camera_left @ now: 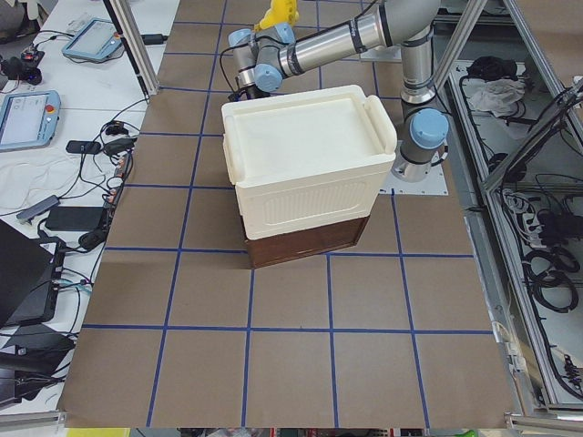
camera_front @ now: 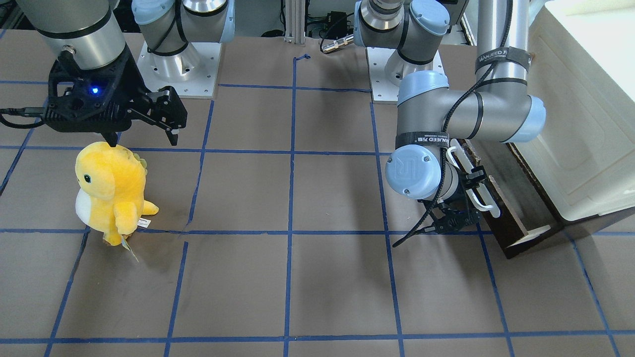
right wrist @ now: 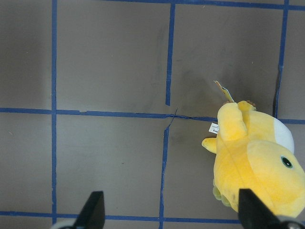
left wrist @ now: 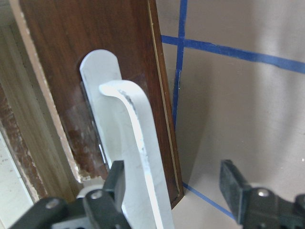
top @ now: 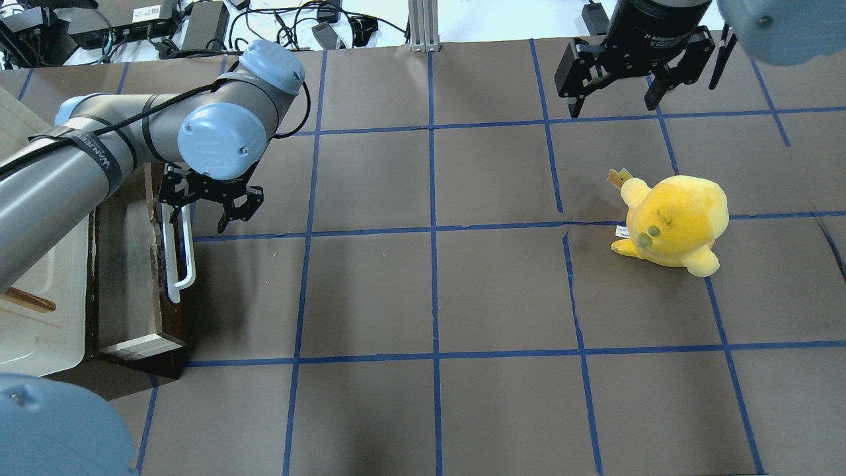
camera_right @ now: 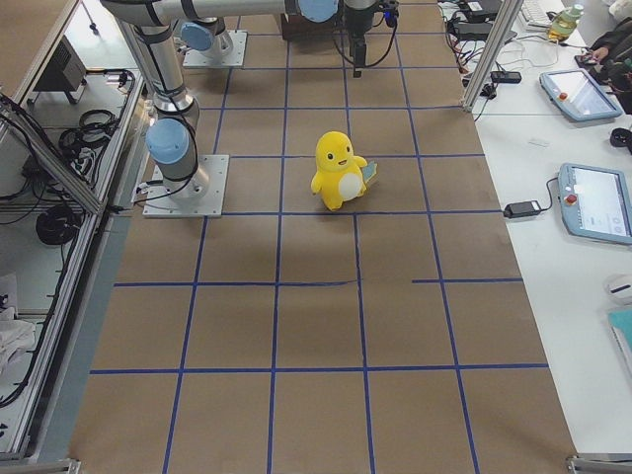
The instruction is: Pull drawer sideways
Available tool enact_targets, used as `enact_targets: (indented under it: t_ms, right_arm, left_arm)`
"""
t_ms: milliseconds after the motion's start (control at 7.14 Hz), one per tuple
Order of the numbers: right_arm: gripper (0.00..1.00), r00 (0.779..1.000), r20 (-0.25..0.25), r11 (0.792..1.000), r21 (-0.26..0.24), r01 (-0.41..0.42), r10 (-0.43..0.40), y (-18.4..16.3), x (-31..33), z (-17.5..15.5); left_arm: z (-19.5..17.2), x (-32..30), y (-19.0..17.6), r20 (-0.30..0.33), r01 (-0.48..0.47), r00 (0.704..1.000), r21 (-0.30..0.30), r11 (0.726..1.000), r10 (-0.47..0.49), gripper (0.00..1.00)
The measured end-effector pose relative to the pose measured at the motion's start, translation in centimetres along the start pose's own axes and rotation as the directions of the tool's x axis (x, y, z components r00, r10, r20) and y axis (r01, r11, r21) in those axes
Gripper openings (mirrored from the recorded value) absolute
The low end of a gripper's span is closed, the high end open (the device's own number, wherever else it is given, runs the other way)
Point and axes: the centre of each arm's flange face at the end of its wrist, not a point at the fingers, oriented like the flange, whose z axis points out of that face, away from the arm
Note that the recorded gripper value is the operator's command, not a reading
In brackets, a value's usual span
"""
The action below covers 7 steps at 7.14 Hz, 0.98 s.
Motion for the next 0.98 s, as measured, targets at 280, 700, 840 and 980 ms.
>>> enact_targets:
  t_ms: [280,700,840,980]
  right_arm:
    - [1.0,1.0,0.0,1.0,0.0,0.0,0.0,0.0,0.0,0.0]
    - [1.0,1.0,0.0,1.0,0.0,0.0,0.0,0.0,0.0,0.0]
    - [1.0,1.0,-0.001,1.0,0.0,0.0,0.0,0.0,0.0,0.0]
    - [1.0,1.0,-0.001,1.0,0.0,0.0,0.0,0.0,0.0,0.0]
  left_arm:
    - [0.1,-0.1,0.0,0.001,-0.003,1.0,-0.004,1.0,0.003,0.68]
    - [1.0,0.3,0.5,0.007,-0.011,1.0,-0.019,1.0,0.011,0.57]
    - [1.1,0.3,0.5,0.008,-0.015,1.0,-0.02,1.0,0.015,0.53]
    - [1.1,0.3,0.5,0.009,-0.018,1.0,-0.02,1.0,0.018,0.51]
